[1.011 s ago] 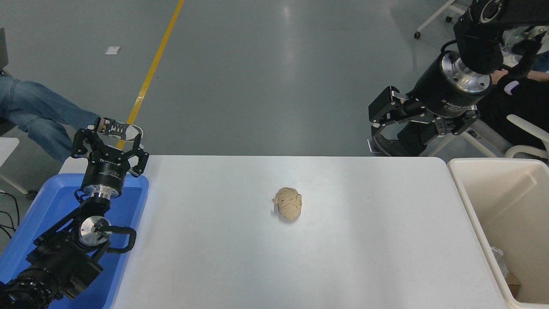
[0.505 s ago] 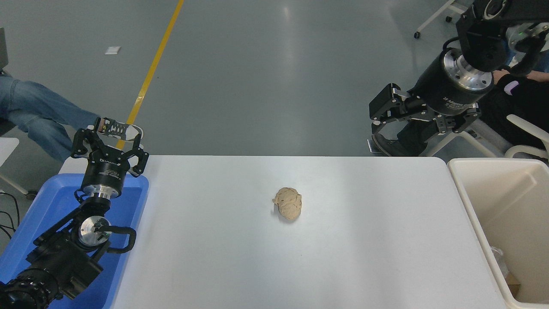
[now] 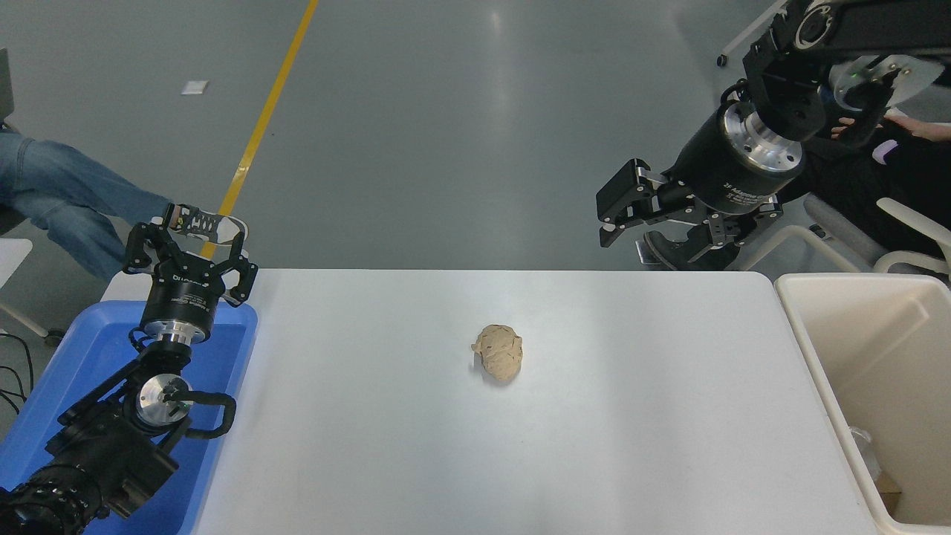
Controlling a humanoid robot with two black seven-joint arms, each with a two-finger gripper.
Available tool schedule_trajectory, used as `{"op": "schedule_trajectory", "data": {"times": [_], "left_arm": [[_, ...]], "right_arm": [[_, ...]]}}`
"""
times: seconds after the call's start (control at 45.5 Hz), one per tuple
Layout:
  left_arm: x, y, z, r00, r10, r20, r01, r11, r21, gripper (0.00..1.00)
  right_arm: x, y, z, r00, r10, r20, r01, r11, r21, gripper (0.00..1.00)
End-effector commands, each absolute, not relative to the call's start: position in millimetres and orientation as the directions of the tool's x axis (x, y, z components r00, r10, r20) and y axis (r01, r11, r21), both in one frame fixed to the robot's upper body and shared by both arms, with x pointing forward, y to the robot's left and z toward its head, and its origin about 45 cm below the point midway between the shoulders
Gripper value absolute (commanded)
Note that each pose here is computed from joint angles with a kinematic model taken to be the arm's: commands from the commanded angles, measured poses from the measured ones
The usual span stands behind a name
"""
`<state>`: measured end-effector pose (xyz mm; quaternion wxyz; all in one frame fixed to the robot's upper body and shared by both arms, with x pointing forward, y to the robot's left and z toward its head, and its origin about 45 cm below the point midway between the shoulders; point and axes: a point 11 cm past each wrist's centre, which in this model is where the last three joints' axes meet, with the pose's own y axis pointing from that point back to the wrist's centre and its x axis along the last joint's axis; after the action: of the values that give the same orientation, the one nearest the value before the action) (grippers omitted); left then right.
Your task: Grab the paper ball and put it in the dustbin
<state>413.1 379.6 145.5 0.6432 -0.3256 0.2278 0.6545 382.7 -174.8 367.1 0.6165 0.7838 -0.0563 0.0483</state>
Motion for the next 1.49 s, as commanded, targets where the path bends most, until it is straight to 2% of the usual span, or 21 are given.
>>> {"op": "schedule_trajectory", "data": {"times": [0.0, 0.088, 0.198, 0.308, 0.505, 0.615, 0.747, 0.879, 1.033, 1.319, 1.473], "left_arm": [[413.1, 379.6, 145.5, 0.039, 0.694, -0.719, -0.9904, -0.069, -0.12, 0.99], [413.1, 379.6, 145.5, 0.039, 0.694, -0.719, -0.9904, -0.069, -0.12, 0.99], [413.1, 379.6, 145.5, 0.039, 0.694, -0.719, -0.9904, -0.069, -0.12, 0.99], [413.1, 379.5, 145.4, 0.039, 0.694, -0.719, -0.9906, -0.067, -0.119, 0.99], [413.2, 379.2, 145.7, 0.041, 0.693, -0.719, -0.9903, -0.068, -0.121, 0.99], [413.5, 379.0, 146.0, 0.042, 0.694, -0.719, -0.9905, -0.065, -0.121, 0.99], [413.1, 379.4, 145.5, 0.041, 0.693, -0.719, -0.9905, -0.067, -0.12, 0.99], [413.1, 379.4, 145.5, 0.041, 0.693, -0.719, -0.9905, -0.067, -0.12, 0.99], [413.1, 379.4, 145.5, 0.041, 0.693, -0.719, -0.9905, -0.067, -0.12, 0.99], [413.1, 379.6, 145.5, 0.039, 0.694, -0.719, -0.9904, -0.069, -0.12, 0.99], [413.1, 379.6, 145.5, 0.039, 0.694, -0.719, -0.9904, -0.069, -0.12, 0.99]], "right_arm": [[373.4, -144.1, 317.6, 0.999, 0.032, 0.044, -0.034, -0.255, 0.966, 1.0], [364.0, -139.1, 289.9, 0.998, 0.057, -0.015, 0.028, -0.232, 0.972, 1.0], [378.8, -135.8, 252.7, 0.989, -0.004, 0.147, -0.145, -0.207, 0.968, 1.0], [394.9, -136.3, 231.6, 0.963, -0.054, 0.265, -0.271, -0.193, 0.943, 1.0], [409.1, -143.2, 200.4, 0.951, -0.102, 0.292, -0.306, -0.19, 0.933, 1.0], [407.5, -142.7, 180.9, 0.954, -0.111, 0.279, -0.297, -0.21, 0.931, 1.0], [424.6, -145.4, 170.8, 0.931, -0.194, 0.31, -0.351, -0.241, 0.905, 1.0], [429.5, -160.4, 155.0, 0.916, -0.244, 0.318, -0.372, -0.222, 0.901, 1.0], [424.2, -160.7, 138.3, 0.904, -0.301, 0.303, -0.379, -0.24, 0.894, 1.0], [389.7, -150.3, 98.0, 0.913, -0.371, 0.168, -0.293, -0.313, 0.903, 1.0], [398.6, -160.7, 91.0, 0.873, -0.449, 0.192, -0.351, -0.303, 0.886, 1.0]]}}
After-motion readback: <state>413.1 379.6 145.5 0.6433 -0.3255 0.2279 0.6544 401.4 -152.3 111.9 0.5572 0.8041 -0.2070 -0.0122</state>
